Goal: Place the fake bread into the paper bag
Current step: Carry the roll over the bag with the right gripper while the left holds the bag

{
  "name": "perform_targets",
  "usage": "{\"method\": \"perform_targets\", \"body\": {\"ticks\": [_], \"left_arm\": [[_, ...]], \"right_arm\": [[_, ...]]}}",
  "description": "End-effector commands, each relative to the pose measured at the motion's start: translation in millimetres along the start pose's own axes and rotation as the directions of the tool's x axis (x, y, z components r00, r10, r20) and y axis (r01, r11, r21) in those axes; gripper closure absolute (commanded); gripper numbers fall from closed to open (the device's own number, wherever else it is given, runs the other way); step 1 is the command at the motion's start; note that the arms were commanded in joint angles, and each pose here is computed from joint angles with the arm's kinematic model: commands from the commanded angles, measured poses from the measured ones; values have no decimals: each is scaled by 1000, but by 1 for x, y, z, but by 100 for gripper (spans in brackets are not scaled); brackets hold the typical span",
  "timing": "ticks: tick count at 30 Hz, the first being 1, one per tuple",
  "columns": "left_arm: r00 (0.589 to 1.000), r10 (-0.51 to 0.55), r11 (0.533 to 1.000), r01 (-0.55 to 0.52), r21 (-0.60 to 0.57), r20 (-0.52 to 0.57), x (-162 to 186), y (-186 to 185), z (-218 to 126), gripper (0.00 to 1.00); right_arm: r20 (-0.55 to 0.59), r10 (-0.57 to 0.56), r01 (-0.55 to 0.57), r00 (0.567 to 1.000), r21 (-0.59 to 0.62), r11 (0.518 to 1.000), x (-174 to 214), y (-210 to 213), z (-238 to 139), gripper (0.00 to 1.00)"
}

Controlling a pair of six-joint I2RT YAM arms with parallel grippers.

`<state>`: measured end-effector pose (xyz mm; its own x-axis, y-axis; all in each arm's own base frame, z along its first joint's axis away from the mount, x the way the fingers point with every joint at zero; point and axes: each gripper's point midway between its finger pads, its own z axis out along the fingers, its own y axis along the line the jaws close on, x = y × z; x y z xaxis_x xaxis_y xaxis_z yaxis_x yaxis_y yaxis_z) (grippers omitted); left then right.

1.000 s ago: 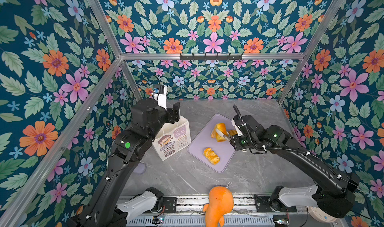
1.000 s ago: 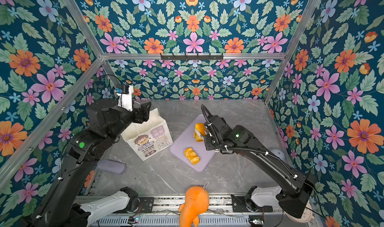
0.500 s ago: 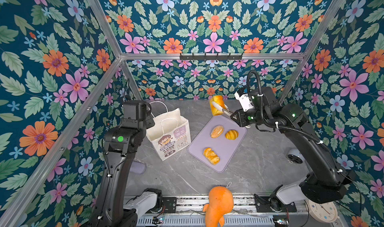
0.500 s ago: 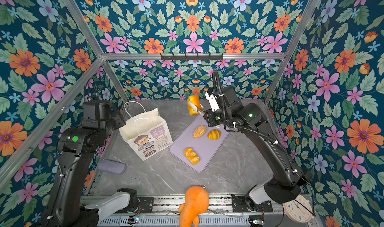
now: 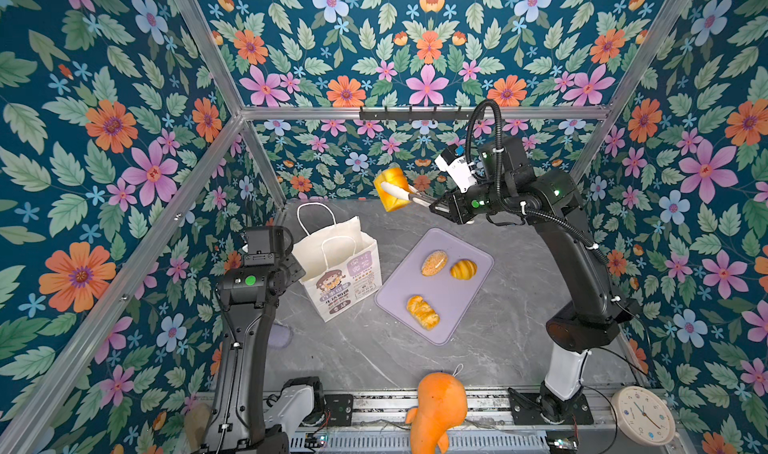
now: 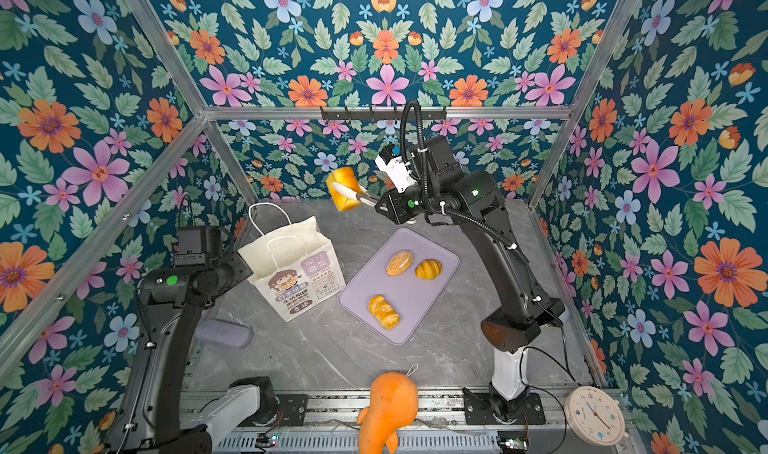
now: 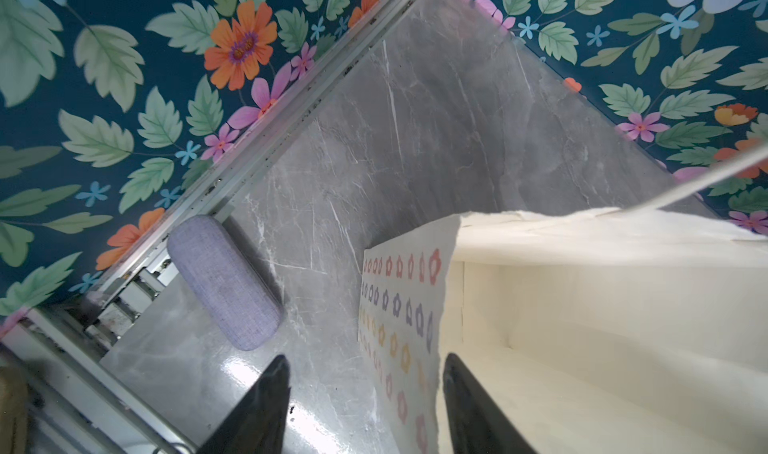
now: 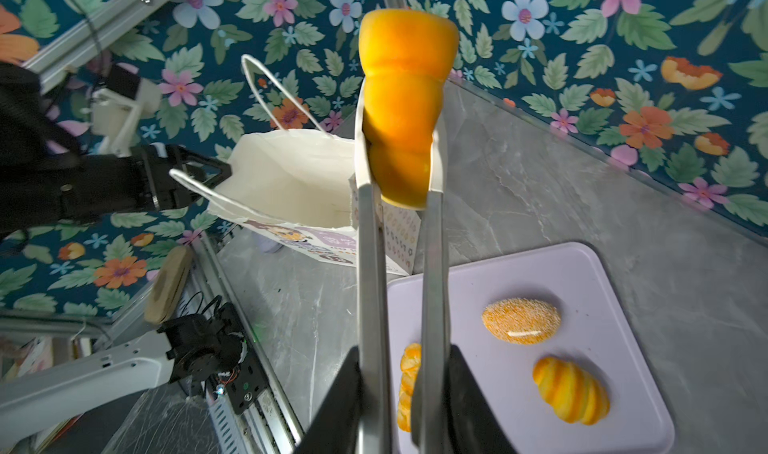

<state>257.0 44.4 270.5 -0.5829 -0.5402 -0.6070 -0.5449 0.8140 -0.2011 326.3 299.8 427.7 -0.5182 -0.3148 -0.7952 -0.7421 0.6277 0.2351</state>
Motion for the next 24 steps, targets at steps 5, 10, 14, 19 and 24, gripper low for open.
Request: {"method": "perform_targets", "body": {"ticks": [5,10,14,19,24], "left_arm": [[1000,-2,989,1,145,5,-13,-20,11,57],[998,63,977,-61,207,-4,-18,-36,20,71],[992,121,964,-122,238,17,-25,-45,20,75],[985,173,961,-171,219,12,-31,-47,31,82],[975,222,944,-222,244,26,-39,-56,33,86]], "right_arm": [[54,-224,230,973,-262,937,2,41,8,71],[91,-291,304,952,-352,885,1,49,17,71],[107,-324,339,940,-396,853,0,49,25,71],[127,-335,356,934,-425,832,-2,44,35,70],[143,-350,376,926,-442,814,-2,44,41,70]]}}
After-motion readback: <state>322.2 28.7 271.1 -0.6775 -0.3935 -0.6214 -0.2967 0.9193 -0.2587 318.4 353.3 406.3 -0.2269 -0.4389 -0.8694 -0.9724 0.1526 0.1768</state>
